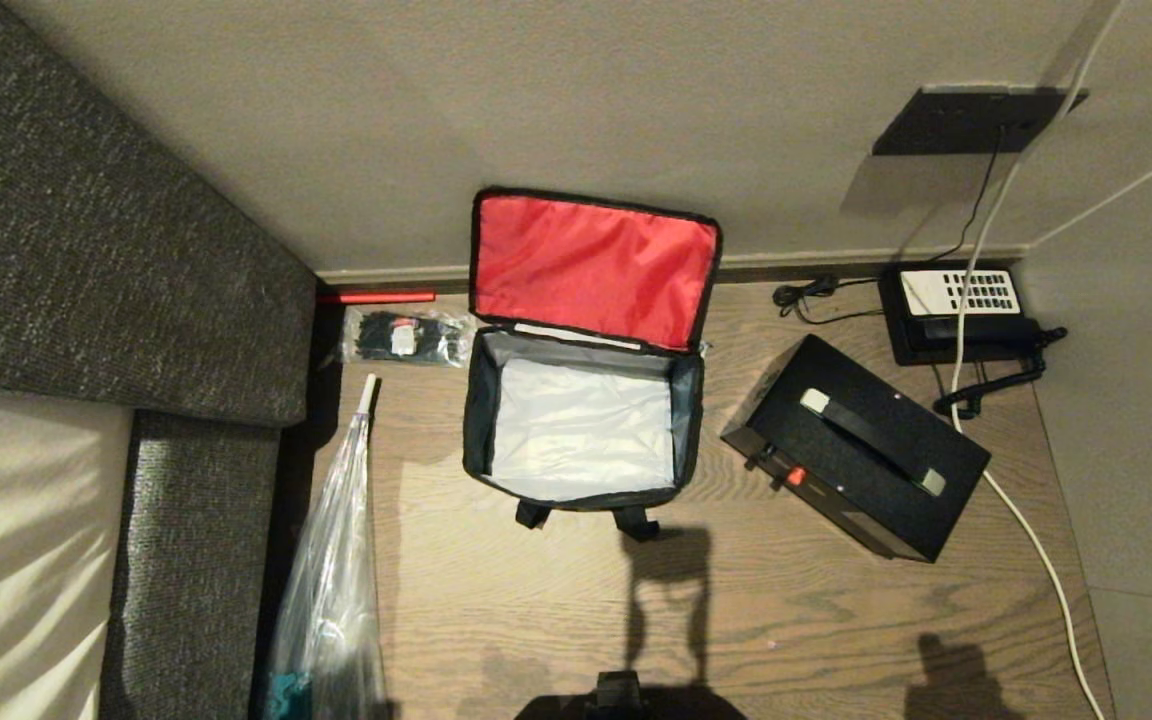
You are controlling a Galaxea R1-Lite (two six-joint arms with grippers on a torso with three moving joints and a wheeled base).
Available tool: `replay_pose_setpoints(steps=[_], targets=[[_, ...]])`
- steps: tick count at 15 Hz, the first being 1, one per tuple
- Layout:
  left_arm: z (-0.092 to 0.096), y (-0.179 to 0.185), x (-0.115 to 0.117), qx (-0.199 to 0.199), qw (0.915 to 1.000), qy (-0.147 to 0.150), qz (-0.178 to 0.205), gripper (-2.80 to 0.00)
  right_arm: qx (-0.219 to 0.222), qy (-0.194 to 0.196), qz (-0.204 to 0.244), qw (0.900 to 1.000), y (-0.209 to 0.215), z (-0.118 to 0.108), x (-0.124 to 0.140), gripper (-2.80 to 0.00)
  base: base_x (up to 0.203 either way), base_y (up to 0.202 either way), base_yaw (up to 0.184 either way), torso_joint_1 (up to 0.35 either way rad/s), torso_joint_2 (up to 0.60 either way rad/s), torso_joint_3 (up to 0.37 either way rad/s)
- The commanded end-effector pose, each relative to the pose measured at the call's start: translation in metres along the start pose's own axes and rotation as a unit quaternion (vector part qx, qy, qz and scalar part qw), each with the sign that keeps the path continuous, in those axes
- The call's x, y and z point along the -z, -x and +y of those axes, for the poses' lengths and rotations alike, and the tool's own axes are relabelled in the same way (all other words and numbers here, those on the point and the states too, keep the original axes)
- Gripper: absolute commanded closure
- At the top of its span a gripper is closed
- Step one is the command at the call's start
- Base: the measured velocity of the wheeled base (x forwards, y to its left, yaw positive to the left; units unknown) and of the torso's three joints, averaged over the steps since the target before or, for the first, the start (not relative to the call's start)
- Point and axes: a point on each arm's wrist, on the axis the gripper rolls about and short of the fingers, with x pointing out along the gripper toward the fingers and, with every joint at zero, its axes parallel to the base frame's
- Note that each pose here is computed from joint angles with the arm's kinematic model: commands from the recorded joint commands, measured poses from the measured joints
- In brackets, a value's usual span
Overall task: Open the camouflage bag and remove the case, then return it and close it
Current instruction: Grip the handle again
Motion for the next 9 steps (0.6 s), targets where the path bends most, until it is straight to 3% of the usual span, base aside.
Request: replay_pose_setpoints(steps=[1,3,5,6,9], targets=[[0.0,0.0,0.001,0.0,1.0,0.0,0.0,0.0,-0.029,-0.008,0.012,0.999,0.036,0.003,-0.037,0.0,0.0,0.0,0.0,0.0,0.0,0.0],[0.0,0.0,0.001,0.0,1.0,0.0,0.0,0.0,-0.063,-0.023,0.077,0.995,0.05,0.005,-0.045,0.0,0.0,0.0,0.0,0.0,0.0,0.0],[0.0,0.0,0.001,0.0,1.0,0.0,0.0,0.0,-0.067,-0.045,0.139,0.987,0.03,0.004,-0.068,0.0,0.0,0.0,0.0,0.0,0.0,0.0],[0.0,0.0,0.001,0.0,1.0,0.0,0.0,0.0,-0.066,-0.059,0.183,0.979,0.009,0.003,-0.085,0.0,0.0,0.0,0.0,0.0,0.0,0.0],[0.0,0.0,0.001,0.0,1.0,0.0,0.0,0.0,-0.054,-0.091,0.318,0.942,-0.102,-0.003,-0.125,0.0,0.0,0.0,0.0,0.0,0.0,0.0]])
